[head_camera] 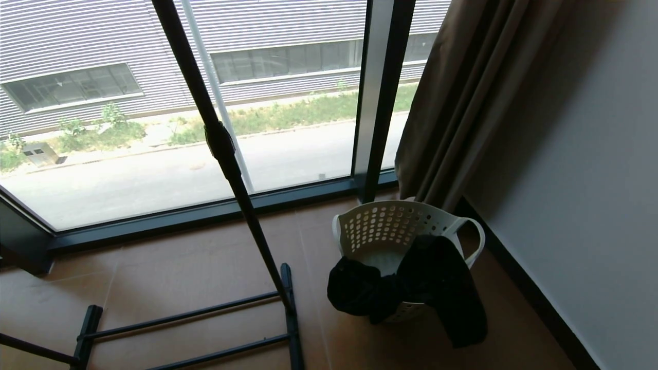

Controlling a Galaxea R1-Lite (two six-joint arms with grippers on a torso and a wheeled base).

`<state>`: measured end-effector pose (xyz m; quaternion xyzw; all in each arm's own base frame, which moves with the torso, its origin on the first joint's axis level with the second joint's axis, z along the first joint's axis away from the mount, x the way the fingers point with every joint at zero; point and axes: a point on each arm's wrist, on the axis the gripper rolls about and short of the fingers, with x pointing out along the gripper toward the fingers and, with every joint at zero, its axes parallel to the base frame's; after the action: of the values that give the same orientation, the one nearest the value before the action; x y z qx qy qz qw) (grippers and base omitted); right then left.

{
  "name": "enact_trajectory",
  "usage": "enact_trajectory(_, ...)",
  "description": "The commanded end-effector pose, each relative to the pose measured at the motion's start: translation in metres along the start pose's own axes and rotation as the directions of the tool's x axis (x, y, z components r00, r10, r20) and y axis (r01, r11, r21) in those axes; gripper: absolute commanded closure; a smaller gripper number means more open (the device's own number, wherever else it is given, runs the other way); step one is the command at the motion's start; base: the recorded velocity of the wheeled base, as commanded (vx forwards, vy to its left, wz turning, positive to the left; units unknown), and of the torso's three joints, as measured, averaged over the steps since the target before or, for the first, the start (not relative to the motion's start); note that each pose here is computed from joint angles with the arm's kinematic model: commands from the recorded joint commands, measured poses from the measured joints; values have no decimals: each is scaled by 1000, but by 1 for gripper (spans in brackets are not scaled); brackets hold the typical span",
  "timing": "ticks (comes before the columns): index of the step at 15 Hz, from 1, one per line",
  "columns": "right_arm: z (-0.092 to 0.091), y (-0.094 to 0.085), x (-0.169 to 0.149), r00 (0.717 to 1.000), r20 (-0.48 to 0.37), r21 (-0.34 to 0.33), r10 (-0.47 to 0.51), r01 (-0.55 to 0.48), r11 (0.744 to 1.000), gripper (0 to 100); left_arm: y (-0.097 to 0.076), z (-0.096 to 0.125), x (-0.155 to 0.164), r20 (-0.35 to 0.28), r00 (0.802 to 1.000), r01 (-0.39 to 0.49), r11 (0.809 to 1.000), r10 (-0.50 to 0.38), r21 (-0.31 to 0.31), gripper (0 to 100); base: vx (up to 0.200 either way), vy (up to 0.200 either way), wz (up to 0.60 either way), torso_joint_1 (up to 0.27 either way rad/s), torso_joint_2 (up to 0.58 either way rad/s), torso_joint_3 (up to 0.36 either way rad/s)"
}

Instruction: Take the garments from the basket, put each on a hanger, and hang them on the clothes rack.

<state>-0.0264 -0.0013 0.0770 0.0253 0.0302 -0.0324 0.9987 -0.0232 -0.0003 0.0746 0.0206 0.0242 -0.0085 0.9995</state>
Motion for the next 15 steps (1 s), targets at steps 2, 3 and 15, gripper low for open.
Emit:
enact_trajectory(2,0,0,0,1000,-1,1,0,0,1000,0,0,0,0,0,1000,1,1000,-1,2,0,0,0,0,7,7,-193)
enact_trajectory(3,0,0,0,1000,-1,1,0,0,1000,0,0,0,0,0,1000,1,1000,-1,2,0,0,0,0,7,2,-198)
enact_trajectory(15,0,0,0,1000,-1,1,0,0,1000,0,0,0,0,-2,1000,-1,1000,1,1,0,0,0,0,3,1,-200)
